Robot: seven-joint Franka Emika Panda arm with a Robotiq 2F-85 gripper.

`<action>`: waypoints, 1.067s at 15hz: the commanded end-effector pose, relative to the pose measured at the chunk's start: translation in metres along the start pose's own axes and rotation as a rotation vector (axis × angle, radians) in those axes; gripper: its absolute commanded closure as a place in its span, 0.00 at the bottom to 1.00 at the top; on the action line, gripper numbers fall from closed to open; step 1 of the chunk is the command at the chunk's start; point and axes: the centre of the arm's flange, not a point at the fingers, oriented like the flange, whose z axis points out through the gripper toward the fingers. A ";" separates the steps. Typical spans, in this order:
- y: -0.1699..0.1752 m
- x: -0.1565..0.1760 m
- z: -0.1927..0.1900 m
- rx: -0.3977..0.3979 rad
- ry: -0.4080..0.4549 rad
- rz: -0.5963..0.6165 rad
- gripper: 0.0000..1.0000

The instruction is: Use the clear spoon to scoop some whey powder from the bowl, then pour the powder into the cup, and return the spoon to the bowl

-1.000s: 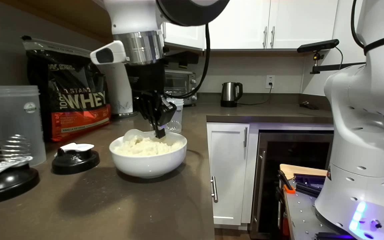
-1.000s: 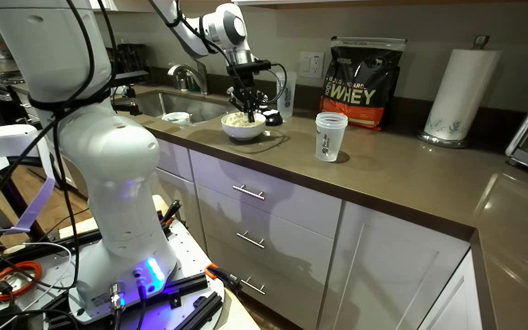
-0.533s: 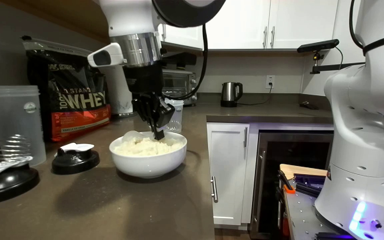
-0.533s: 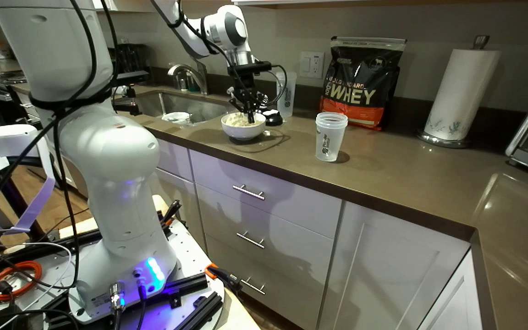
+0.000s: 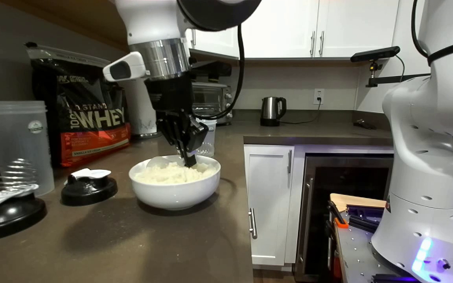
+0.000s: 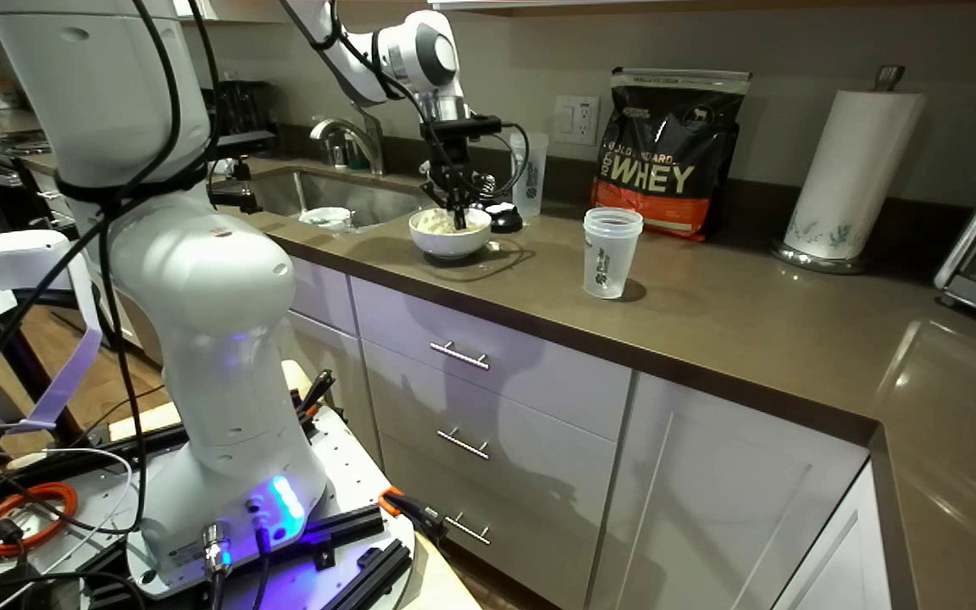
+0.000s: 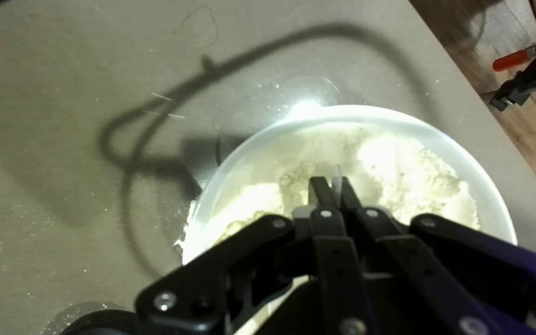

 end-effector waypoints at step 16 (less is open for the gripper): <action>0.011 -0.006 0.000 0.116 -0.003 0.007 0.99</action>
